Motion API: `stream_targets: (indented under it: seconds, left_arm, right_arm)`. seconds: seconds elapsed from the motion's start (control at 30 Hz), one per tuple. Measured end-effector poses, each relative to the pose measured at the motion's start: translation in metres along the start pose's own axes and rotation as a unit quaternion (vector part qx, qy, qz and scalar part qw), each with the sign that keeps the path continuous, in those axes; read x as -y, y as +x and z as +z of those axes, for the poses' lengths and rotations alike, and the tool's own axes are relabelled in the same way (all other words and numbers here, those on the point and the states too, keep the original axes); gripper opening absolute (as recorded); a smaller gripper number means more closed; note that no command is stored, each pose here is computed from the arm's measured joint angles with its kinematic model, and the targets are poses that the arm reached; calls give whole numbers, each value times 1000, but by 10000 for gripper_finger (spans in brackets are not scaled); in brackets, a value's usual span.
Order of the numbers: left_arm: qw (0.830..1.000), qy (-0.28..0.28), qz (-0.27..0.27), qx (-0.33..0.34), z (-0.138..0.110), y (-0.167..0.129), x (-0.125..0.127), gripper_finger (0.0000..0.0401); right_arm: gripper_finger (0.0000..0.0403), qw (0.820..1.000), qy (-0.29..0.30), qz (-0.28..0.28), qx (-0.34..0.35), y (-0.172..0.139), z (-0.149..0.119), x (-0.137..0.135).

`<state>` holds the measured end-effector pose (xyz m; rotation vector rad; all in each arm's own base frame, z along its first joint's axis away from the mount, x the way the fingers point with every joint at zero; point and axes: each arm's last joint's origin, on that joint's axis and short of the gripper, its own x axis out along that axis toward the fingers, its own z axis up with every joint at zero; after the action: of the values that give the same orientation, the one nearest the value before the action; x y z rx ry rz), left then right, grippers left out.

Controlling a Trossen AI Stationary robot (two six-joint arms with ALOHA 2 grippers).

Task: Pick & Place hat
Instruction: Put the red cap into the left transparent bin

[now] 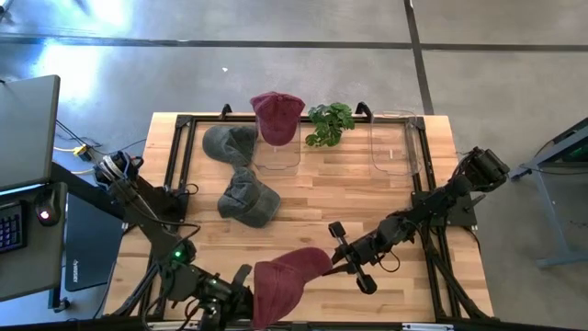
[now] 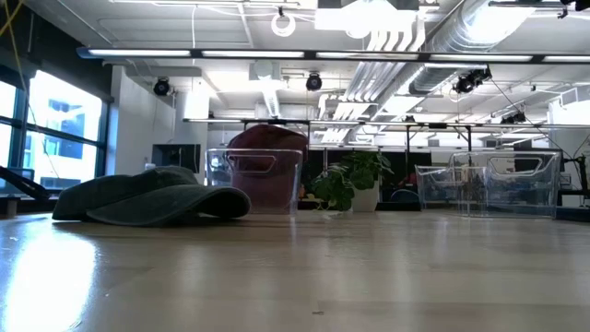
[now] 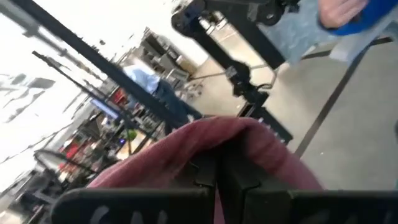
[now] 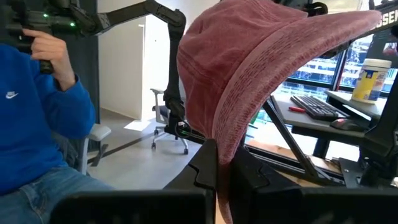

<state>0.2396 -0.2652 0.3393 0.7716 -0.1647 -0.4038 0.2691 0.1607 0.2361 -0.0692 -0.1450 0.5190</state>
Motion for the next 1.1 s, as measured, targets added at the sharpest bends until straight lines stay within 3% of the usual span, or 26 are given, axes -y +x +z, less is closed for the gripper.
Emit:
stream_targets:
  seconds: [0.3,0.5,0.57,0.8,1.1]
  left_arm:
    - [992,0,48,-118,-6,-10,1,0]
    - [962,4,110,-248,-24,-18,4,0]
    - [957,-5,123,-261,-26,-19,3,0]
    - [971,-20,106,-212,-17,-16,1,0]
    - [993,20,83,-82,4,-12,-10,0]
  right_arm:
    - [8,1000,-14,-13,-2,0,0,0]
    - [8,999,-19,-27,-2,0,0,-2]
    - [8,999,-19,-28,0,0,1,-2]
    - [8,999,-16,-29,-1,0,1,-2]
    - [8,1000,-11,-22,-8,0,-1,-2]
